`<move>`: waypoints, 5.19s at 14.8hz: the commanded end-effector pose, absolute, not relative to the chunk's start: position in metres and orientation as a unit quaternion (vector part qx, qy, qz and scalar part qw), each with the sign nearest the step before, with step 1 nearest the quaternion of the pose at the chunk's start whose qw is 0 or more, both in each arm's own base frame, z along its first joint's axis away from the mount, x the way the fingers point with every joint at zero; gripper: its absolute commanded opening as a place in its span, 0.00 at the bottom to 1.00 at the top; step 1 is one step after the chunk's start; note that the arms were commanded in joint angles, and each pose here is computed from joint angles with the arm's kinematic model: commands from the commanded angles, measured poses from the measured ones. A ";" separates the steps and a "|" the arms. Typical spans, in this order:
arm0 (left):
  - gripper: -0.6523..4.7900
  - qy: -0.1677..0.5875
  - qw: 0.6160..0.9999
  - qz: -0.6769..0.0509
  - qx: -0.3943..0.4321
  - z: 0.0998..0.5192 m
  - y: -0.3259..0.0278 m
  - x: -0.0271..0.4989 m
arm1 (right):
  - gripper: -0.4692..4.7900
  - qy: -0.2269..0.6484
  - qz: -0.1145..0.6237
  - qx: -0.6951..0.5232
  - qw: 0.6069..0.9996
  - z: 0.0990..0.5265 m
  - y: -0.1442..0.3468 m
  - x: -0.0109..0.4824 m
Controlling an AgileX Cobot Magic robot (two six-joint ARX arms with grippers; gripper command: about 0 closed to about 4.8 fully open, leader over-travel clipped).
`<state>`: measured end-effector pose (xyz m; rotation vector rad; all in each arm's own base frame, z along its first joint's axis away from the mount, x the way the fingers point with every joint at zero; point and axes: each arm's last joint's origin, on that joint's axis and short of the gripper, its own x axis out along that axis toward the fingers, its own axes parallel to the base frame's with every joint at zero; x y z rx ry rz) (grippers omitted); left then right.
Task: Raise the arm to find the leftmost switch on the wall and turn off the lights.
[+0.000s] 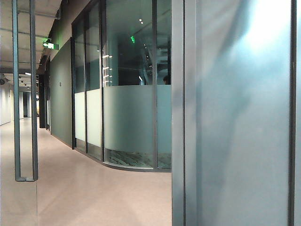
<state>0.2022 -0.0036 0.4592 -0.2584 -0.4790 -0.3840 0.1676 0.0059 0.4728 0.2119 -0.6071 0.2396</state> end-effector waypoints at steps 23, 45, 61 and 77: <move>0.11 -0.188 0.825 -0.492 -0.204 0.501 -0.104 0.172 | 0.09 -0.291 0.359 0.183 0.868 0.578 0.106 0.260; 0.11 -0.190 0.825 -0.492 -0.204 0.501 -0.104 0.172 | 0.09 -0.282 0.251 0.165 0.911 0.548 0.115 0.316; 0.11 -0.218 0.956 -0.192 -0.033 0.501 -0.039 0.079 | 0.09 -0.288 0.314 0.094 0.900 0.605 0.061 0.149; 0.11 -0.087 0.985 -0.150 0.018 0.386 -0.017 0.042 | 0.09 -0.135 0.227 0.090 0.960 0.402 0.035 0.090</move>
